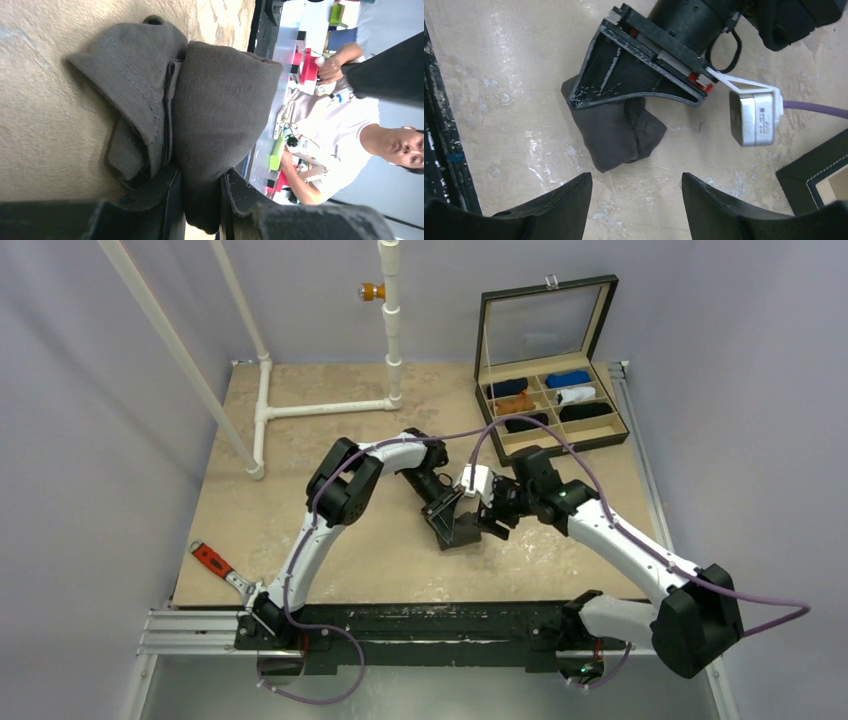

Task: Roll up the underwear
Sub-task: Roll the underwear to the center of the board.

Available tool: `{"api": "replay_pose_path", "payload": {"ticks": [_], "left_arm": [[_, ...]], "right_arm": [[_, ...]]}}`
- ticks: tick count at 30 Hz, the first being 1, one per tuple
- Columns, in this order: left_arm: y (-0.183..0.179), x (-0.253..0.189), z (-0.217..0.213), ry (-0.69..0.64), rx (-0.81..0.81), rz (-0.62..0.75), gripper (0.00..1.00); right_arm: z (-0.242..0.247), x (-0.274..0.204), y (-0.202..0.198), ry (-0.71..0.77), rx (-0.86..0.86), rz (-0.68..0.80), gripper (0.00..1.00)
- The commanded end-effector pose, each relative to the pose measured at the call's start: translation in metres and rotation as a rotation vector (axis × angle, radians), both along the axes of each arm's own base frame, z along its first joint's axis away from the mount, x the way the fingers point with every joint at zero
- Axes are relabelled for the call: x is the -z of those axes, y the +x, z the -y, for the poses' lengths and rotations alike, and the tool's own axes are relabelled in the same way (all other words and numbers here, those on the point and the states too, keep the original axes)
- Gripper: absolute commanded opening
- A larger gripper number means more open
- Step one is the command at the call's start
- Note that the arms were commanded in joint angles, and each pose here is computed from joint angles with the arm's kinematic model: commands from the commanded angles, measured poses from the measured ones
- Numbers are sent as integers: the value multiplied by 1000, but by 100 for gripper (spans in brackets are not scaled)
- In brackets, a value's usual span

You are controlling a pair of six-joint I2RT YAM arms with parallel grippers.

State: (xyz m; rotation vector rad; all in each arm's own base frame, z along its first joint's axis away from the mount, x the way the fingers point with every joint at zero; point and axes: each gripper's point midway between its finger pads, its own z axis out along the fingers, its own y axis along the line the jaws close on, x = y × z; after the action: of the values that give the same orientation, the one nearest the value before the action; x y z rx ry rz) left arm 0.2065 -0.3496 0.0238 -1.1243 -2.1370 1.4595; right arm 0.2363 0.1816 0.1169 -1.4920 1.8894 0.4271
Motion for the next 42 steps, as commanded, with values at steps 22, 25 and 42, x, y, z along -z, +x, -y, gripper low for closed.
{"api": "replay_pose_path", "payload": {"ticks": [22, 25, 42], "left_arm": [[1, 27, -13, 58, 44, -24, 0], [1, 27, -13, 59, 44, -23, 0], [15, 19, -19, 131, 20, 99, 26]], "right_arm": [[-51, 81, -14, -311, -235, 110, 65], [-54, 90, -19, -319, -255, 70, 56], [-36, 128, -55, -408, -290, -170, 0]]}}
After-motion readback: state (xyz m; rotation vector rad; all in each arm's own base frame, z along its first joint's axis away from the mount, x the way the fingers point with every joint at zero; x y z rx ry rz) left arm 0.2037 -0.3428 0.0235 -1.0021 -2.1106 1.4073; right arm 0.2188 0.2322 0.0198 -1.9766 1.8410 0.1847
